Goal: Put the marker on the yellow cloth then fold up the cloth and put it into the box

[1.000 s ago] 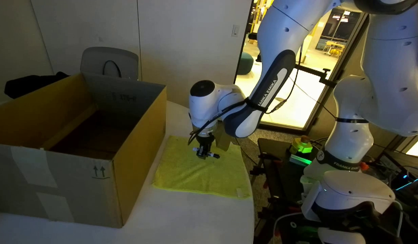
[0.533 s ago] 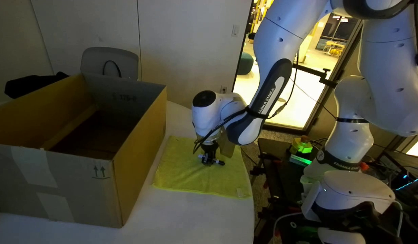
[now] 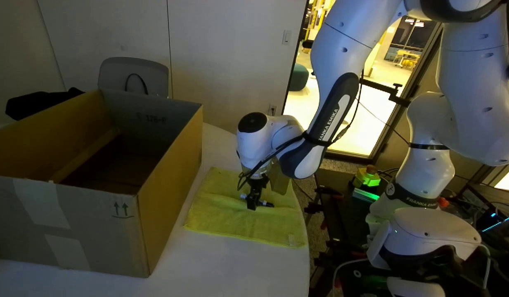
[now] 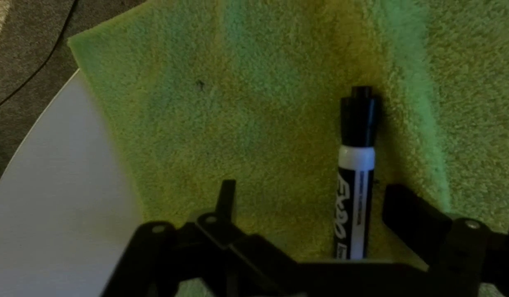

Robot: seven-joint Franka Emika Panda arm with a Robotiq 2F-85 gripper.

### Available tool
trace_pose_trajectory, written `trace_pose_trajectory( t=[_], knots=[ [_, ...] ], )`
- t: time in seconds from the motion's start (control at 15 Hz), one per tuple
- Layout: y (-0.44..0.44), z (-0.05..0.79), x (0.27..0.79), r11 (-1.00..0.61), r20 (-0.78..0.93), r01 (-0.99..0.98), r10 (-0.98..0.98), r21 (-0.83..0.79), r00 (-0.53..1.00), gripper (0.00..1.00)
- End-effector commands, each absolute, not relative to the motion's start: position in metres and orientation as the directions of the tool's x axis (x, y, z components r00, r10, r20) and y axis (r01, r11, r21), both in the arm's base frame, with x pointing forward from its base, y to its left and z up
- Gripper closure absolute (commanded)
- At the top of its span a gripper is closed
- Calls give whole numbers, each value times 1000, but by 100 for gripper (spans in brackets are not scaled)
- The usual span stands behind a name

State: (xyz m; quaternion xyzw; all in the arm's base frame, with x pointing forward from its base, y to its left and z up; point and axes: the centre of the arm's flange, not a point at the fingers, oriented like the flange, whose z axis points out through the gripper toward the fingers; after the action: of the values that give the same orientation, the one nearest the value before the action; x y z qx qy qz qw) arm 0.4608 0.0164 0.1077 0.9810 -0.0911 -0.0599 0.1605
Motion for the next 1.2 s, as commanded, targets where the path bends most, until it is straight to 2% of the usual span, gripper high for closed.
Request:
trace_pose_trajectory(
  t=[0.0,0.53,1.13],
  knots=[
    [31,139,451,-926,-25,-174,-194,334,981,0],
    [79,175,450,-938,104,-160,-133,307,986,0],
    [136,127,450,-986,29,-13,-9,168,1000,0]
  ],
)
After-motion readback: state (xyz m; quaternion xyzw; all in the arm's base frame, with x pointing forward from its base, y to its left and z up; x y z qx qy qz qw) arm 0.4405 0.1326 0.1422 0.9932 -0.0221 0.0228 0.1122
